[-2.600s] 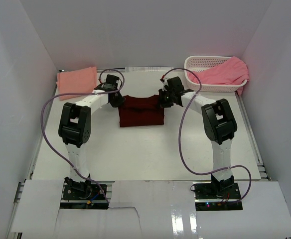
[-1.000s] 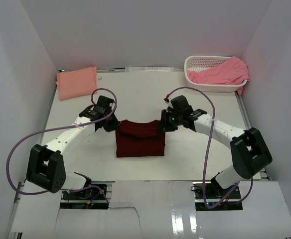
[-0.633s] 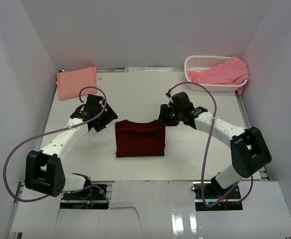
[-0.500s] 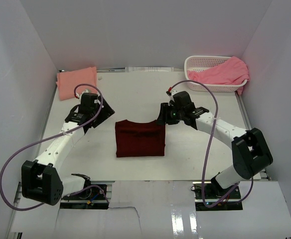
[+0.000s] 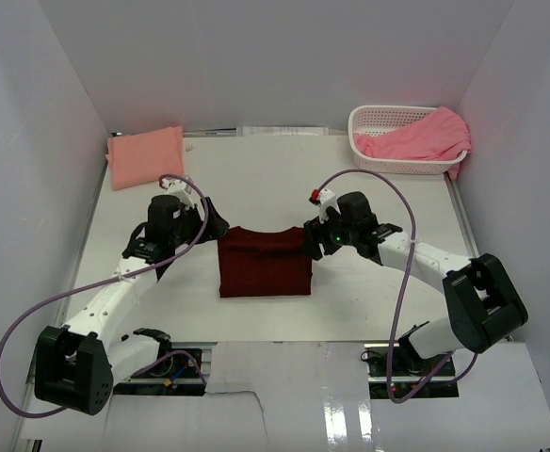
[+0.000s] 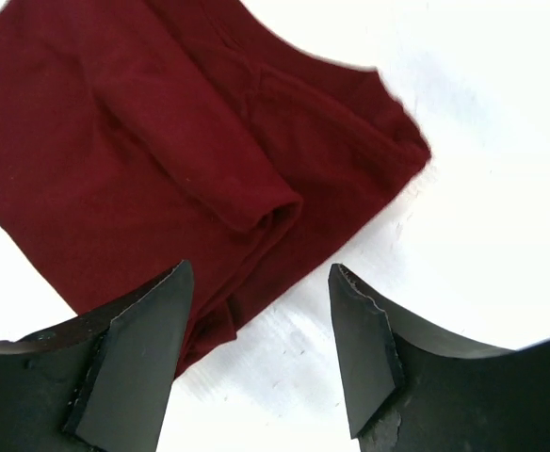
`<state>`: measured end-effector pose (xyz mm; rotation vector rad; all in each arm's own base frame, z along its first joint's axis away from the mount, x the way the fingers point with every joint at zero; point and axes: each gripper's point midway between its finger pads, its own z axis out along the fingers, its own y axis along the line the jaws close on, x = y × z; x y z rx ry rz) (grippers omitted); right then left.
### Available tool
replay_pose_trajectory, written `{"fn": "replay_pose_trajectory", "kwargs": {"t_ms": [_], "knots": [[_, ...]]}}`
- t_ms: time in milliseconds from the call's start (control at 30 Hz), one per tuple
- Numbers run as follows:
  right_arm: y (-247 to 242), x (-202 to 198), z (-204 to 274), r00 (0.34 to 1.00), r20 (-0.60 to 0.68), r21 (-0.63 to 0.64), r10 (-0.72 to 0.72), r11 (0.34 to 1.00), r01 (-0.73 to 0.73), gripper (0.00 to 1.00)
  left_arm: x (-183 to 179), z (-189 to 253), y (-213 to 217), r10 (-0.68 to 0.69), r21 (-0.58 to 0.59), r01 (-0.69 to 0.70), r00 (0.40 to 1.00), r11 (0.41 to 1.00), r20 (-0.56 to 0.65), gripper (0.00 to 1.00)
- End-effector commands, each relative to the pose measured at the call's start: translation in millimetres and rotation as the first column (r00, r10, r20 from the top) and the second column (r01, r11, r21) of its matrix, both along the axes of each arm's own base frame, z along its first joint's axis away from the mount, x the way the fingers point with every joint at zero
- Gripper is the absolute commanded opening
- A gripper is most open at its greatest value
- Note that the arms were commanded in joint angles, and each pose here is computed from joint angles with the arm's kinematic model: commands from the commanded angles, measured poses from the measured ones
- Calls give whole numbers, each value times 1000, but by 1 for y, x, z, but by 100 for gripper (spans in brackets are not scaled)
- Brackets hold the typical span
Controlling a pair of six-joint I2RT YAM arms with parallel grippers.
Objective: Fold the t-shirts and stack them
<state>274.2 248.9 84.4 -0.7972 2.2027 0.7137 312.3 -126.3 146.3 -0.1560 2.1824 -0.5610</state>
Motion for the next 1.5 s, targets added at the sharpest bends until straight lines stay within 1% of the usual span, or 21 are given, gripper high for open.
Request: {"fn": "replay_pose_trajectory", "kwargs": {"t_ms": [0, 33, 100, 133, 200, 333, 367, 400, 467, 567, 767, 833, 867, 900, 1133, 1233, 1267, 1300, 1367, 1400, 1467], "knots": [[19, 14, 37, 971, 194, 90, 138, 983, -158, 65, 6, 46, -26, -235, 43, 232, 937, 972, 258, 89], [20, 15, 38, 968, 199, 91, 155, 980, -175, 65, 8, 43, -24, -250, 79, 237, 934, 968, 254, 92], [22, 14, 34, 954, 198, 90, 224, 965, -245, 65, 10, 39, -20, -272, 128, 248, 934, 960, 231, 92], [28, 7, 37, 940, 192, 127, 282, 943, -309, 62, 13, 39, -18, -273, 150, 243, 935, 958, 228, 92], [32, 9, 35, 924, 189, 147, 332, 921, -361, 61, 11, 40, -33, -418, 166, 387, 874, 907, 246, 93], [37, 5, 31, 875, 208, 180, 437, 862, -473, 64, 13, 36, -51, -598, 172, 573, 755, 801, 268, 91], [37, 6, 28, 873, 202, 173, 444, 861, -478, 64, 18, 33, -54, -633, 194, 603, 727, 774, 266, 87], [34, 3, 16, 876, 153, 164, 458, 862, -480, 62, 18, 32, -57, -648, 190, 620, 713, 761, 267, 82], [34, 8, 12, 874, 152, 151, 462, 863, -483, 60, 19, 31, -59, -673, 187, 650, 680, 737, 290, 76], [33, 7, 7, 873, 162, 137, 459, 866, -481, 58, 22, 26, -57, -665, 197, 637, 685, 745, 299, 76], [33, 14, 4, 877, 175, 123, 447, 874, -470, 57, 26, 16, -47, -653, 268, 595, 702, 757, 285, 75], [33, 17, 3, 879, 182, 115, 440, 878, -464, 55, 23, 12, -44, -648, 273, 588, 709, 761, 279, 75], [34, 19, 4, 878, 194, 115, 438, 879, -463, 53, 30, 15, -41, -635, 302, 561, 711, 771, 301, 75], [34, 22, 5, 879, 203, 108, 431, 883, -458, 49, 30, 14, -40, -629, 307, 552, 716, 775, 302, 75], [37, 40, 2, 878, 247, 83, 411, 893, -442, 42, 36, 9, -33, -604, 338, 510, 738, 791, 301, 72], [38, 45, -3, 880, 240, 71, 409, 897, -436, 39, 39, 9, -30, -598, 354, 494, 741, 794, 306, 71], [38, 45, -7, 881, 231, 68, 413, 896, -438, 37, 40, 10, -30, -595, 359, 489, 743, 795, 308, 70], [38, 46, -8, 883, 227, 69, 410, 898, -435, 30, 40, 9, -29, -595, 364, 486, 743, 794, 305, 70], [40, 48, -8, 889, 214, 82, 405, 900, -429, 22, 40, 9, -28, -596, 368, 485, 743, 793, 306, 69], [41, 48, -8, 890, 212, 86, 404, 899, -429, 15, 39, 7, -28, -596, 369, 485, 744, 793, 303, 69], [44, 51, -4, 894, 207, 101, 398, 900, -424, 10, 38, 6, -28, -599, 370, 487, 741, 791, 304, 68]]}}
